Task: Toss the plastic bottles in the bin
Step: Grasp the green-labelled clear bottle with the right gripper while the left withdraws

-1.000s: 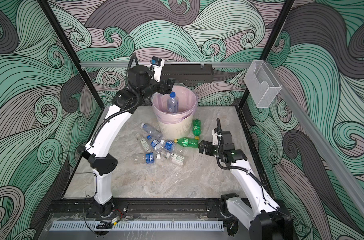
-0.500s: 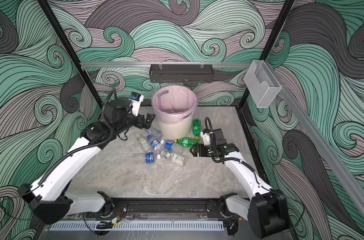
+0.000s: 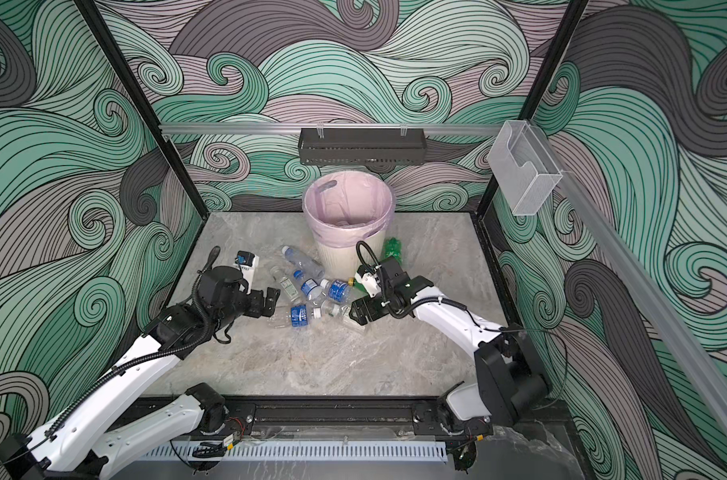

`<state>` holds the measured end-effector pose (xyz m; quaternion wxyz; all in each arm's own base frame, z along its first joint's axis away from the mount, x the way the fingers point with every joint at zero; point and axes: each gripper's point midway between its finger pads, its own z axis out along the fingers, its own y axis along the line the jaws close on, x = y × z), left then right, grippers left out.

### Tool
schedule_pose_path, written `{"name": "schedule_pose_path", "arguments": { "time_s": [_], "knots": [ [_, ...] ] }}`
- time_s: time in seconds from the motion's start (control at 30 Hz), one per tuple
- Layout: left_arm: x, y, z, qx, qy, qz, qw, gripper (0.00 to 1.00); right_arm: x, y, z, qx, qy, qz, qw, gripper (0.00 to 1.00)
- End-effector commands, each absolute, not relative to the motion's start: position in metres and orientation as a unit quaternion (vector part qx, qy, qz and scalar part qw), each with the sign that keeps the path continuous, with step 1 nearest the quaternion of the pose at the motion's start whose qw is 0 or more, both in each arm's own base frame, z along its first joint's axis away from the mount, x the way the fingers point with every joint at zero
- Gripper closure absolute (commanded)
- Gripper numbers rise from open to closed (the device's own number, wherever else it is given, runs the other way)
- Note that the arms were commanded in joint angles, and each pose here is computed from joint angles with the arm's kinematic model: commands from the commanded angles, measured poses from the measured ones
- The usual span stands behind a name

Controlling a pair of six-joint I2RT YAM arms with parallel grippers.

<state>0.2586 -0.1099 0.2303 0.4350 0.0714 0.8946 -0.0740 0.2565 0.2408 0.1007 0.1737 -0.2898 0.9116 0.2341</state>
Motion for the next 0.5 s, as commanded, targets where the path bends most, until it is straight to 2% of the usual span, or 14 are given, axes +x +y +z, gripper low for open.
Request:
{"name": "schedule_pose_path", "arguments": {
  "time_s": [0.0, 0.27, 0.47],
  "knots": [
    [0.258, -0.100, 0.237, 0.036, 0.891, -0.074, 0.446, 0.01, 0.258, 0.253, 0.093, -0.335, 0.901, 0.213, 0.174, 0.12],
    [0.252, -0.092, 0.238, 0.033, 0.891, -0.063, 0.448, 0.01, 0.244, 0.273, 0.064, -0.372, 0.900, 0.178, 0.142, 0.15],
    [0.250, -0.093, 0.232, 0.031, 0.895, -0.069, 0.440, 0.01, 0.244, 0.279, 0.046, -0.382, 0.906, 0.116, 0.140, 0.21]
  ]
}}
